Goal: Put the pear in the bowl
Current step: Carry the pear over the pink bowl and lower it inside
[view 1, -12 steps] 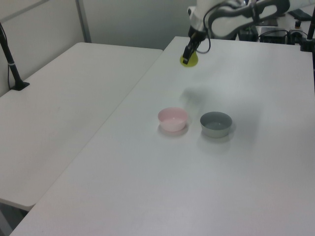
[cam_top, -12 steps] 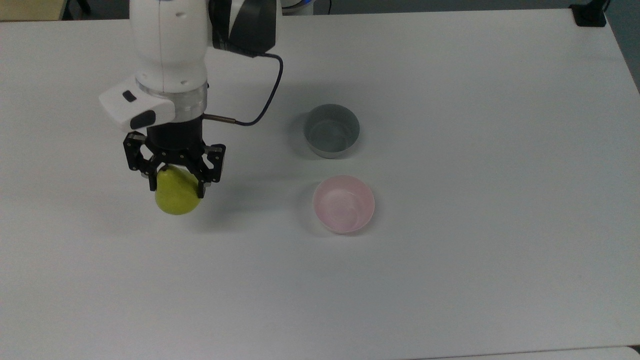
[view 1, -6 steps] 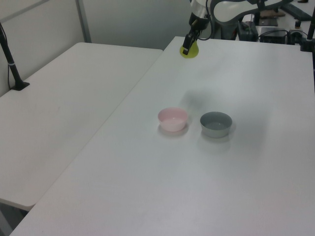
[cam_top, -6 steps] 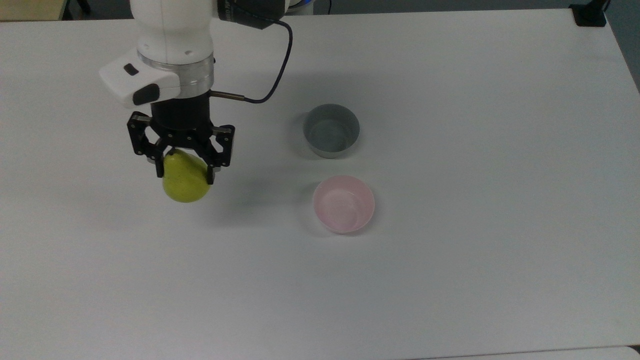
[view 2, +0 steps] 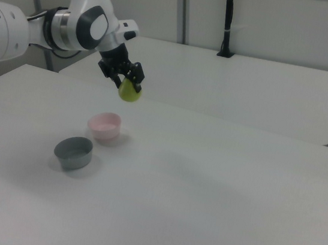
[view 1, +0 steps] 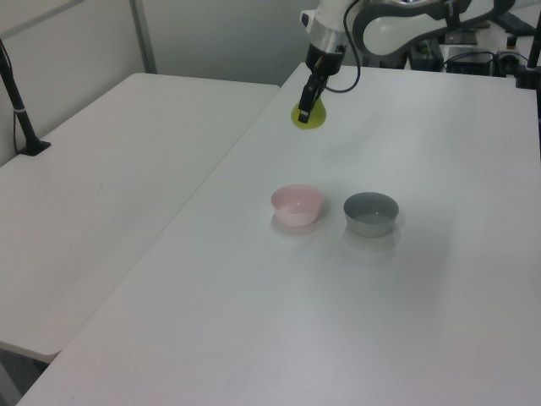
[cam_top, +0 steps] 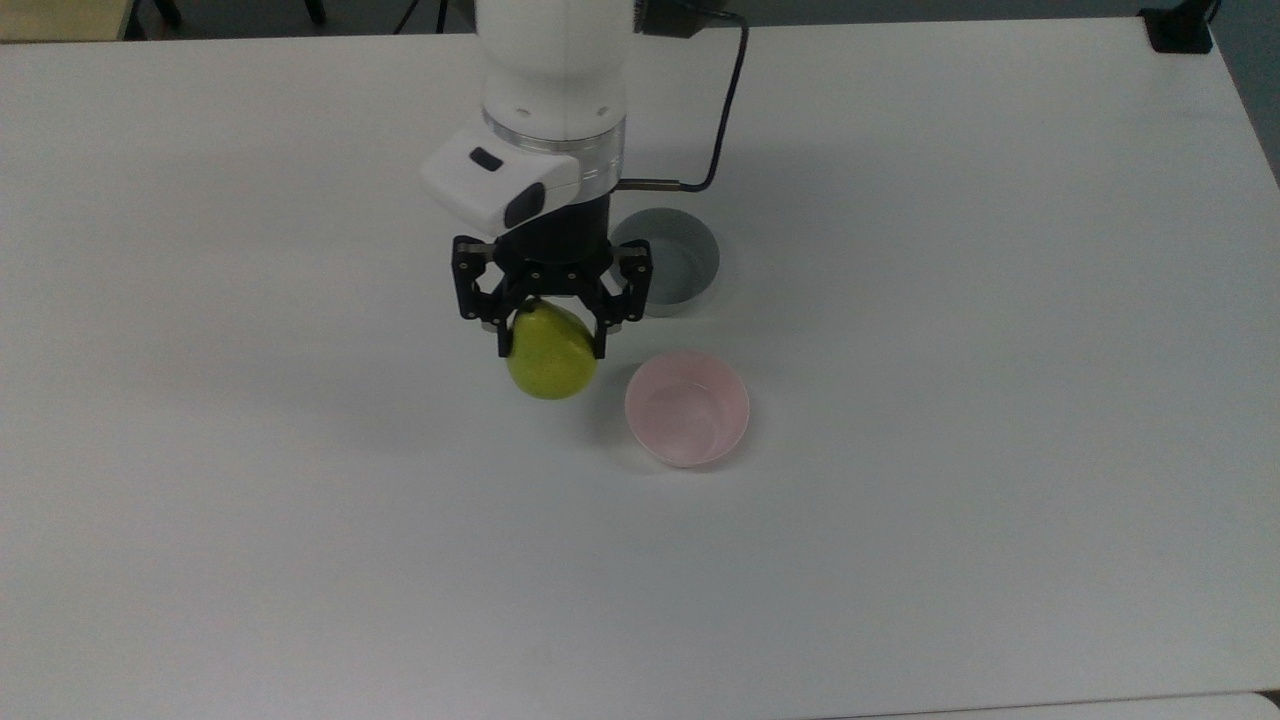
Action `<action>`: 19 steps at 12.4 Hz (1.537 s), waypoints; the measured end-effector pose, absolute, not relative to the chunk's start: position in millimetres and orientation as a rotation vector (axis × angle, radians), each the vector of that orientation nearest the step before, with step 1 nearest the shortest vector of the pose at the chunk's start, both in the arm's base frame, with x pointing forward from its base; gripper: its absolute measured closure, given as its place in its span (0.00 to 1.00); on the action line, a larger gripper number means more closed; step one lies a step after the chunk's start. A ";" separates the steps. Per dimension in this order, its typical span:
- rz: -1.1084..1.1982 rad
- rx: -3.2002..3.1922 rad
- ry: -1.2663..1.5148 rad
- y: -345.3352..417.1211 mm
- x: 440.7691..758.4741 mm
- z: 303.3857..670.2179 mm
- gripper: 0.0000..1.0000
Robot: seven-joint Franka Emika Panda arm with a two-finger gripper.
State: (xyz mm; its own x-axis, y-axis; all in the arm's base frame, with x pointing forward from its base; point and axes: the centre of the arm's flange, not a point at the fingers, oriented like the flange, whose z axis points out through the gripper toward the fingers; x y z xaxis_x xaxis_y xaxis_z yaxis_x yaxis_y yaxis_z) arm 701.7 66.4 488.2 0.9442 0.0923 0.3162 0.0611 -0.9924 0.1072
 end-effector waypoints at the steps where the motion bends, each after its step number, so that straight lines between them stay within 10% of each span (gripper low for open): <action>1: 0.502 2.996 0.121 85.8 699.1 488.1 0.24; 19: 0.431 2.927 0.208 189.4 673.9 414.0 0.24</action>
State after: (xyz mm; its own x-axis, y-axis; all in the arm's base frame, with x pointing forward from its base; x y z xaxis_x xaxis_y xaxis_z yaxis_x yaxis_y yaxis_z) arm 673.9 189.4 414.0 0.9484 0.1624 0.2722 0.1116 -0.9749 0.1928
